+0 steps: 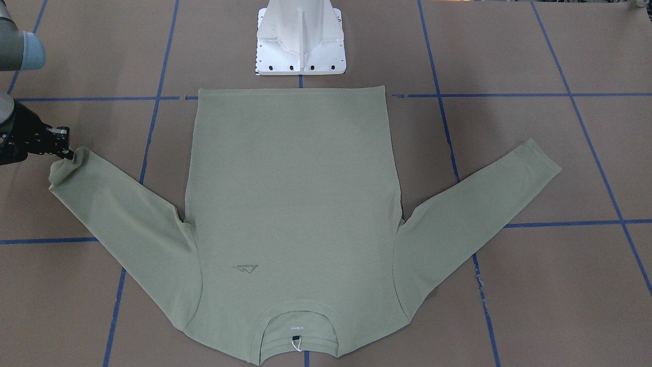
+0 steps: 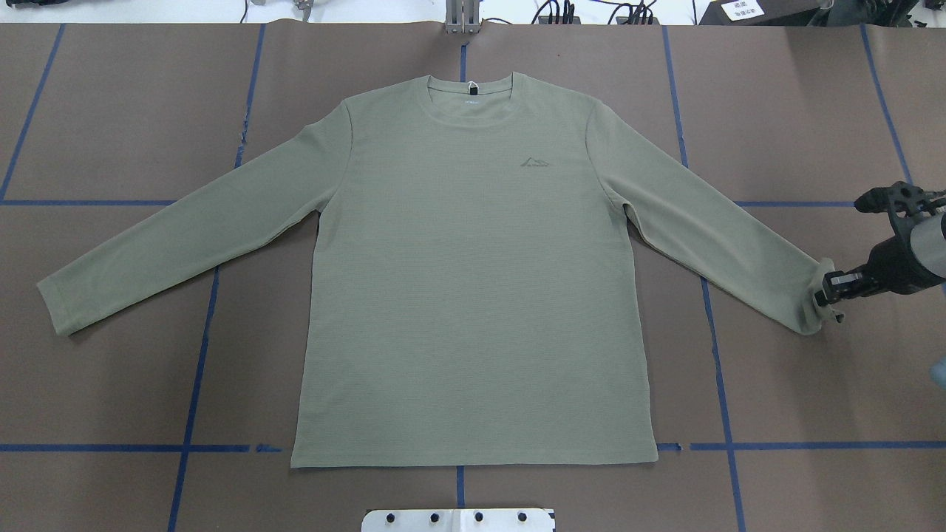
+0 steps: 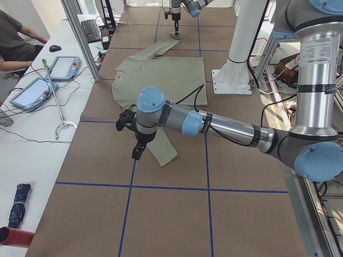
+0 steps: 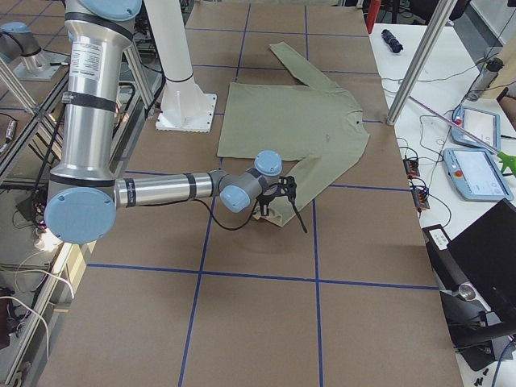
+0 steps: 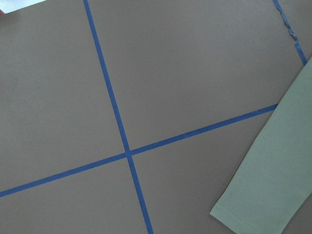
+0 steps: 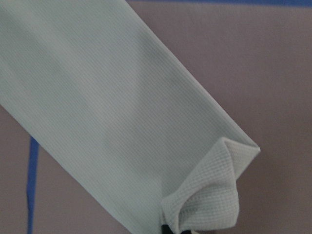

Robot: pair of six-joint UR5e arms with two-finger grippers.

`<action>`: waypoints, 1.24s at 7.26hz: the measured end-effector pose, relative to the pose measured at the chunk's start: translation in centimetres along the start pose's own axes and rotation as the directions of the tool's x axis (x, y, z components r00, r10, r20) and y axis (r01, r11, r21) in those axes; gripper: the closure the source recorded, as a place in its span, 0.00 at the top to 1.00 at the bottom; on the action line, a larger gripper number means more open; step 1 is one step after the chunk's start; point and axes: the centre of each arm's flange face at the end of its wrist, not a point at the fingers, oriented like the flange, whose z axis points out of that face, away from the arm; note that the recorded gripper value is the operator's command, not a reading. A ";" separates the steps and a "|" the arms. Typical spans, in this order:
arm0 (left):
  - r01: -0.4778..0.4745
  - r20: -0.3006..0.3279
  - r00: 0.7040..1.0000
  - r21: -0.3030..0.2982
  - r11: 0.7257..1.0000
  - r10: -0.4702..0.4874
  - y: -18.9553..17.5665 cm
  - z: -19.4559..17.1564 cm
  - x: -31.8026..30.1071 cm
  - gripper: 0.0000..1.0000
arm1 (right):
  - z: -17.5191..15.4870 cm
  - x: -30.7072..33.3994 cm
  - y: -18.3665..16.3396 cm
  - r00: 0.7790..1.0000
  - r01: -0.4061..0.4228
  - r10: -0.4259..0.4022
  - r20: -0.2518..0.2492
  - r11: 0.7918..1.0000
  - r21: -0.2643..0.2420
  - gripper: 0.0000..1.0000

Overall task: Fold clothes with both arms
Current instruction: 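Lift the sleeve cuff with the right gripper and carry it across the shirt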

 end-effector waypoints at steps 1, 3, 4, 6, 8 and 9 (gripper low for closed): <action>-0.002 -0.001 1.000 0.001 1.000 0.002 -0.1 0.0 0.1 1.00 | -1.6 -2.1 -3.5 1.000 -0.011 0.011 0.012 0.999 0.031 0.00; -0.009 -0.001 1.000 0.008 1.000 0.009 -0.2 -0.3 0.4 1.00 | -4.7 -7.8 -11.0 0.998 -0.057 0.054 0.042 0.995 0.083 0.00; -0.012 0.000 1.000 0.012 1.000 0.012 -0.3 -0.5 0.5 1.00 | -5.7 -11.2 -15.0 0.995 -0.077 0.070 0.064 0.991 0.106 0.00; -0.014 0.000 1.000 0.013 1.000 0.014 -0.3 -0.6 0.6 1.00 | -7.0 -19.3 -23.2 0.993 -0.064 0.050 0.106 0.990 0.127 0.00; -0.012 -0.002 1.000 0.012 1.000 0.012 -0.3 -0.6 0.6 1.00 | -10.0 -29.6 -28.5 0.987 -0.001 -0.023 0.159 0.988 0.152 0.00; -0.010 -0.005 1.000 0.010 1.000 0.010 -0.3 -0.5 0.5 1.00 | -10.9 -34.9 -29.2 0.980 0.043 -0.073 0.185 0.987 0.157 0.00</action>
